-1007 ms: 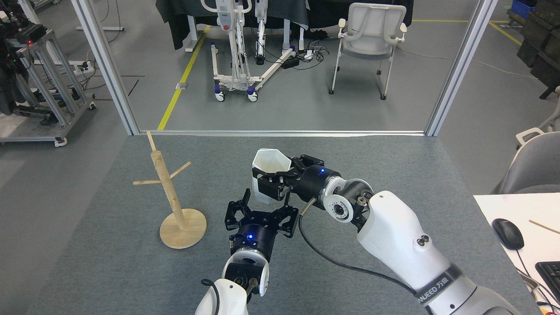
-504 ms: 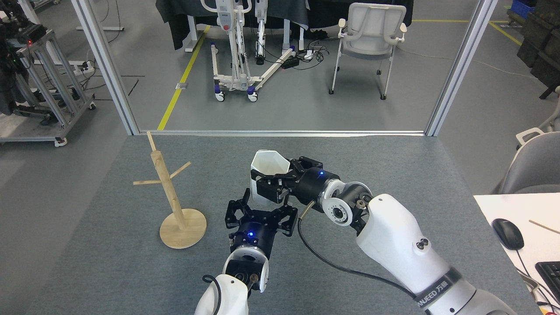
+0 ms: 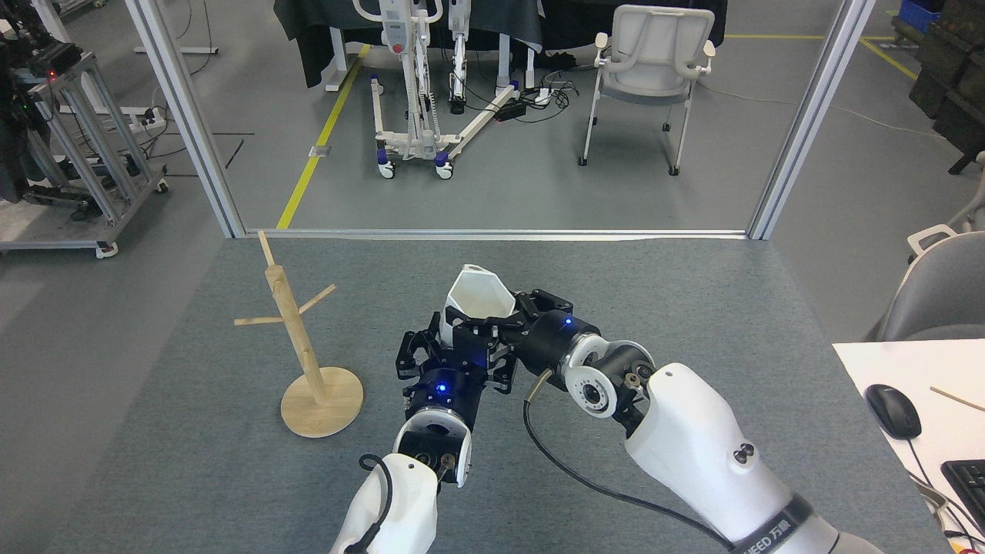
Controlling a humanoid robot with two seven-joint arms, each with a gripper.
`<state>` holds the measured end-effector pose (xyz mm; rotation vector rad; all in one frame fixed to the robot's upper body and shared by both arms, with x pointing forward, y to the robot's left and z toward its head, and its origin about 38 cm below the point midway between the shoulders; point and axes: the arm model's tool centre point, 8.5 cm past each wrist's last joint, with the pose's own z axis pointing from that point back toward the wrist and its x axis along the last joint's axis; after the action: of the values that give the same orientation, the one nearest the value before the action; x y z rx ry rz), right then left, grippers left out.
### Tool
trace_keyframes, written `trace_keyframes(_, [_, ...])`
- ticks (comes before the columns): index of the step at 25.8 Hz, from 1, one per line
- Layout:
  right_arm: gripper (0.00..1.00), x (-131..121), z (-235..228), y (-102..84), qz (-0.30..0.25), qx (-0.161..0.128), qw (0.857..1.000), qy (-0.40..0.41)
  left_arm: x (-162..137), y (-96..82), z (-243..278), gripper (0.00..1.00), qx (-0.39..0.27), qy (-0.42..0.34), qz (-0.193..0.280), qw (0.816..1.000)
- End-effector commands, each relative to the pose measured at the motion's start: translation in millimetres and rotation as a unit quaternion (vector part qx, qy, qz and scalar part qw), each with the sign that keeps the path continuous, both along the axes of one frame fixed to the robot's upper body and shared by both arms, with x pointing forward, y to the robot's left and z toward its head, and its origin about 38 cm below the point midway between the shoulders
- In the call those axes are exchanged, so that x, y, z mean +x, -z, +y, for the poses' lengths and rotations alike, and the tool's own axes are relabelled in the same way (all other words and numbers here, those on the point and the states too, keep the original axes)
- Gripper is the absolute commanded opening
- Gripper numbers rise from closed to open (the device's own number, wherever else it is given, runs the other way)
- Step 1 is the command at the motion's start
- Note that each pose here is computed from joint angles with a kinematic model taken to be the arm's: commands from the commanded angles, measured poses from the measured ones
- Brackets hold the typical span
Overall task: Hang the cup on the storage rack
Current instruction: 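Grasp the cup's lower body with the left gripper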
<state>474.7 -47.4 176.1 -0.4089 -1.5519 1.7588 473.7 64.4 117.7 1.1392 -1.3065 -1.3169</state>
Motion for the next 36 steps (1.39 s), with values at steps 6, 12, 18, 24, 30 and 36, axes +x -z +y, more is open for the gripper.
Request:
trace_keyframes(6, [0.69, -7, 8, -0.7, -0.003, -0.004, 0.999, -0.042, -1, -0.8, -4, 0.53, 0.0, 0.014, -0.004, 1.0])
trace_keyframes(12, [0.99, -6, 6, -2.8, -0.006, 0.001, 0.999, -0.043, -3, -1.0, -4, 0.35, 0.0, 0.018, -0.011, 1.0])
trace_keyframes(18, [0.99, -7, 4, -1.6, -0.007, 0.0, 0.999, -0.049, -6, -0.7, -12, 0.24, 0.005, 0.048, -0.011, 0.999])
trace_keyframes(24, [0.99, -7, 4, -1.5, -0.007, 0.0, 0.999, -0.049, -9, 2.2, -15, 0.22, 0.007, 0.056, -0.011, 0.998])
trace_keyframes(30, [0.99, -6, 4, -3.3, -0.009, 0.001, 0.999, -0.049, -10, 4.0, -16, 0.22, 0.012, 0.062, -0.011, 0.998])
trace_keyframes(36, [0.99, -8, 2, -5.0, -0.015, 0.003, 0.998, -0.063, -10, 4.2, -18, 0.22, 0.013, 0.065, -0.011, 0.998])
